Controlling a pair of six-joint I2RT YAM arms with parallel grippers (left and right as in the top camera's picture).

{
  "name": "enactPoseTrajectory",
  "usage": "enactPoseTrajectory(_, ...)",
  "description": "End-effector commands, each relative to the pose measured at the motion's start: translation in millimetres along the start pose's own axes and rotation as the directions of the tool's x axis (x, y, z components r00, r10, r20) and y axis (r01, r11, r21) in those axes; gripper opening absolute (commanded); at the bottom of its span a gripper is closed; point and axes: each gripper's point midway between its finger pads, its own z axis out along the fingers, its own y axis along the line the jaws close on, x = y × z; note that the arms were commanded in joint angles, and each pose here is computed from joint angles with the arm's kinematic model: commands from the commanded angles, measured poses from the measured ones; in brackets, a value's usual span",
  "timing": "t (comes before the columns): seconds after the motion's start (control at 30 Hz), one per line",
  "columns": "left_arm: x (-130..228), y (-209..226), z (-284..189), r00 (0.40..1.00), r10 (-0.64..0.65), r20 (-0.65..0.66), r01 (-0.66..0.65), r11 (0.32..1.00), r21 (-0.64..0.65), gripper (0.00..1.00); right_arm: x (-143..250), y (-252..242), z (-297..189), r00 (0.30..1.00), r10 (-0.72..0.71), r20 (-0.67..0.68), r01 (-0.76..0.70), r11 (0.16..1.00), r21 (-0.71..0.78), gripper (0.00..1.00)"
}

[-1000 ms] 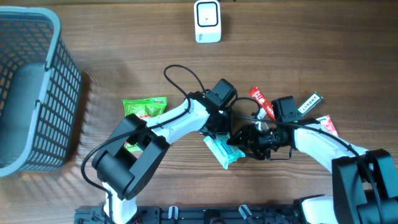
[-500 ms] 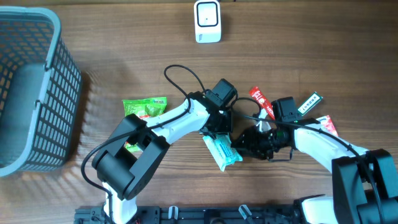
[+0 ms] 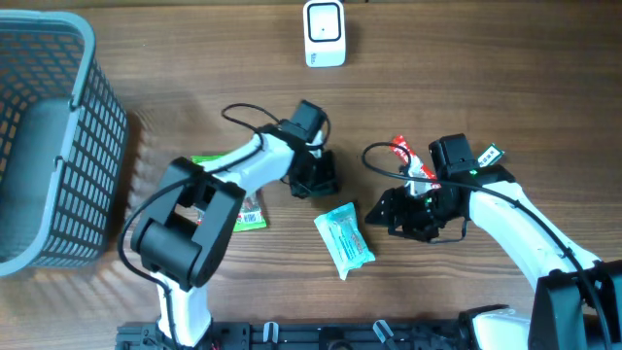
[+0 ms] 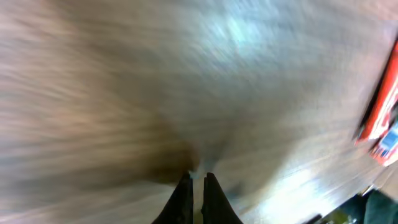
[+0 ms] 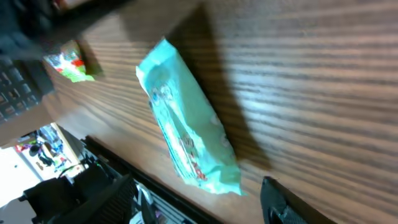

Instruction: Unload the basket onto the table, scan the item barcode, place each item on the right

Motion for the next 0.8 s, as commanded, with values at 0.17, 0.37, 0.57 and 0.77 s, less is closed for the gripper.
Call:
enactPoseTrajectory(0.17, -1, 7, -4, 1.000, 0.020, -0.021, -0.020, 1.000, 0.004, 0.04, 33, -8, 19, 0.989, 0.107, -0.098, -0.112, 0.993, -0.043, 0.65)
enactPoseTrajectory(0.37, 12, -20, -74, 0.986, 0.158, -0.060, -0.162, 0.985, -0.060, 0.04, 29, -8, 21, 0.992, 0.095, -0.078, -0.098, 0.994, -0.048, 0.68)
enactPoseTrajectory(0.57, 69, 1, -31, 0.958, 0.167, -0.234, -0.214, 0.958, -0.190, 0.04, 26, -7, 21, 0.990, 0.124, -0.071, -0.128, 0.991, -0.050, 0.68)
enactPoseTrajectory(0.77, 102, 14, 14, 0.937, 0.176, -0.302, -0.256, 0.933, -0.252, 0.04, 28, -8, 21, 0.988, 0.130, -0.078, -0.134, 0.990, -0.046, 0.67)
